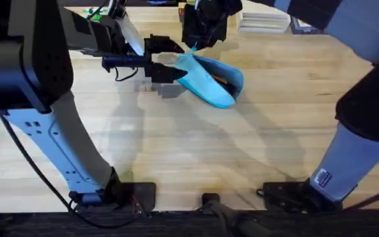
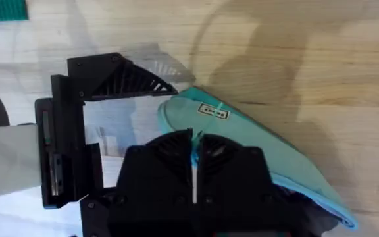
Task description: Unzip the bag, pick up the pens from the table one at a time and place them inside, then zip the bag closed.
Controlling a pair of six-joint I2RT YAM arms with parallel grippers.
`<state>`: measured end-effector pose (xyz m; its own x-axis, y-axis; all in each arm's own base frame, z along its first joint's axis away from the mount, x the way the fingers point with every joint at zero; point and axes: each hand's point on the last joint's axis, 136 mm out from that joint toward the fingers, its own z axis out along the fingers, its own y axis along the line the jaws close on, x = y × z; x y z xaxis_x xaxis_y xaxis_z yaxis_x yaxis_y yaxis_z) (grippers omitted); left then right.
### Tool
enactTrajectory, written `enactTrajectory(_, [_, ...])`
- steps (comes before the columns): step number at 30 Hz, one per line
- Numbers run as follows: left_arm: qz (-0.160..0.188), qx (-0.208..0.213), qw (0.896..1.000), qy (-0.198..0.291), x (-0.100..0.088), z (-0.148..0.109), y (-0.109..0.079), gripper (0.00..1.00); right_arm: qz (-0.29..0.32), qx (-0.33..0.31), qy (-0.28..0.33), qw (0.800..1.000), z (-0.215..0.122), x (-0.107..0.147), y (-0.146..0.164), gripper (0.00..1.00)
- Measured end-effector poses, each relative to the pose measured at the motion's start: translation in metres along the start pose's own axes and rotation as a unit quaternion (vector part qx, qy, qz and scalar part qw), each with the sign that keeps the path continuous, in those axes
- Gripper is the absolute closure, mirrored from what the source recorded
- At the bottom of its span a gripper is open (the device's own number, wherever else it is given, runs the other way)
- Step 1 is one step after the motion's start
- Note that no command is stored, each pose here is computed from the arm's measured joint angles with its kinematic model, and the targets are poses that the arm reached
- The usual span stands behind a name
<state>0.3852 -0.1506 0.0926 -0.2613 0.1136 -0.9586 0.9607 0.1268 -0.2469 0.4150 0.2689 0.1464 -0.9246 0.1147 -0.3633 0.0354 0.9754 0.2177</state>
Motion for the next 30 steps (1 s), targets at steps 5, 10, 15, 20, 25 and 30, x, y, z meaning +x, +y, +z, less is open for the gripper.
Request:
enactTrajectory(5, [0.0,0.0,1.0,0.0,0.0,0.0,0.0,0.006,0.0,0.0,0.0,1.0,0.0,0.0,0.0,0.969])
enactTrajectory(10, [0.0,0.0,1.0,0.0,0.0,0.0,0.0,0.007,0.0,0.0,0.0,1.0,0.0,0.0,0.0,0.969])
enactTrajectory(15, [-0.002,0.0,1.0,0.0,-0.0001,0.0,0.0,0.391,0.0,0.0,0.0,1.0,0.0,0.0,0.0,0.969])
enactTrajectory(20, [0.0,-0.005,1.0,0.002,0.0005,-0.0023,0.0022,0.944,-0.001,0.001,0.002,1.0,0.0,0.0015,-0.0001,0.969])
enactTrajectory(25, [-0.002,-0.005,1.0,0.002,0.0005,-0.0021,0.002,0.956,-0.001,0.001,0.002,1.0,0.0,0.0015,0.0,0.969])
enactTrajectory(30, [-0.002,-0.005,1.0,0.002,0.0005,-0.0021,0.002,0.956,-0.001,0.001,0.002,1.0,0.0,0.0016,0.0001,0.969])
